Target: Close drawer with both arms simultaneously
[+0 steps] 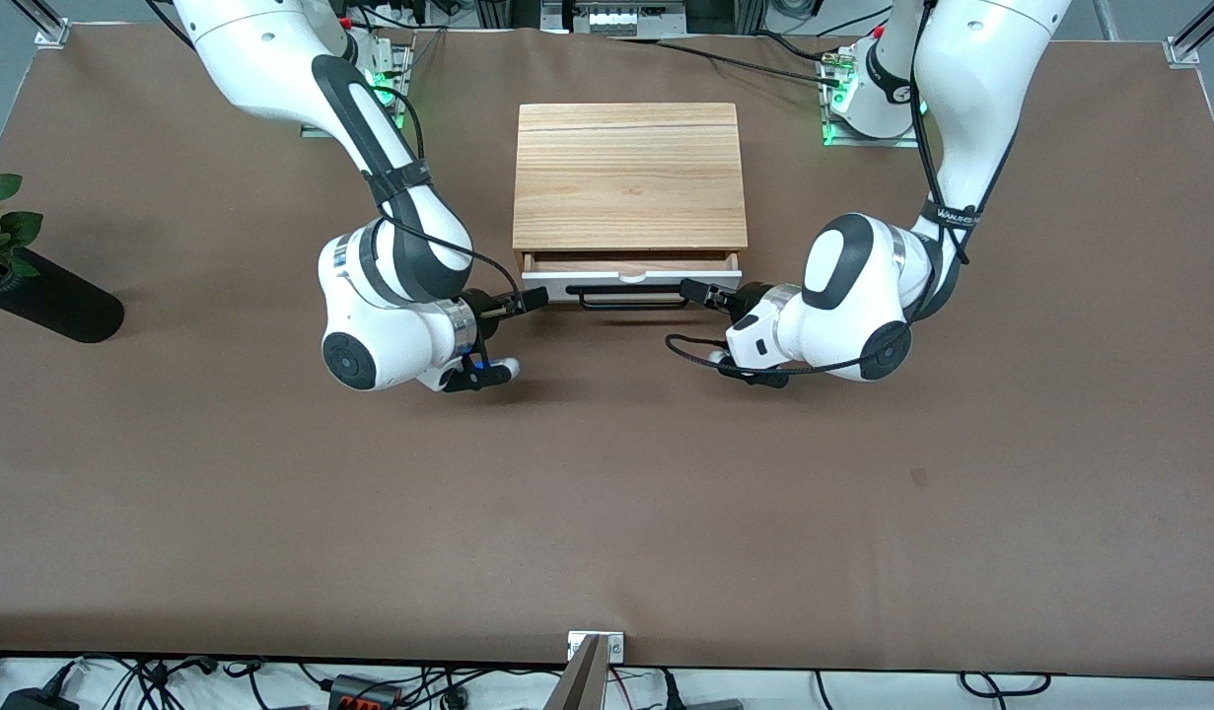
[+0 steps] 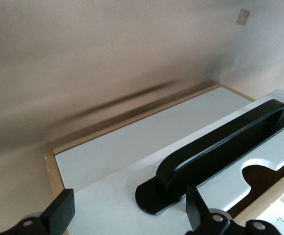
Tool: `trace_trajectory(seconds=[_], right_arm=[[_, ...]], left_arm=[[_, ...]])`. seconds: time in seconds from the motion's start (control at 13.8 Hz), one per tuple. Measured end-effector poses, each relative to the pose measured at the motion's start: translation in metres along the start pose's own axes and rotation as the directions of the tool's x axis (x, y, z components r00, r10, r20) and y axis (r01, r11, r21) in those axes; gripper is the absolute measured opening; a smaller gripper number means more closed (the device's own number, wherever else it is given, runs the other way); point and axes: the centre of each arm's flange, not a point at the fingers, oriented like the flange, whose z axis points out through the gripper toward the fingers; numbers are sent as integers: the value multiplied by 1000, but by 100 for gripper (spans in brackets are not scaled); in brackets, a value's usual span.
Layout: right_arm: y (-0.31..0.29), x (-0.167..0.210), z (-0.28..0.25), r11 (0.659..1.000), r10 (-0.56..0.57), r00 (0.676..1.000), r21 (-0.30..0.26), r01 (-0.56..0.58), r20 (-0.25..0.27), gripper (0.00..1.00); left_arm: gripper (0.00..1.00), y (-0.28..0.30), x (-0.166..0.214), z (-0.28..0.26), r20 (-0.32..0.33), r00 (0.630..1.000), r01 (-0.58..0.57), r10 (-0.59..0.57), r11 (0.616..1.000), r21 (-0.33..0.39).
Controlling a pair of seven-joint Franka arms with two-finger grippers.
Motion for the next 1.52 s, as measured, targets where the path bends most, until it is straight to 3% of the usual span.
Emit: trace_trajectory(seconds=[0.36, 0.94, 1.52], right_arm=[[2, -8, 11, 1000, 5, 996, 2, -5, 92, 100], [0, -11, 17, 1000, 6, 991, 28, -10, 137, 100], [1, -9, 23, 999, 9, 989, 34, -15, 147, 100]], left_arm=[[100, -8, -6, 14, 40, 999, 16, -16, 1000, 4], [100, -10, -18, 23, 91, 996, 24, -24, 1000, 4], [100, -6, -18, 14, 92, 996, 15, -15, 1000, 0]])
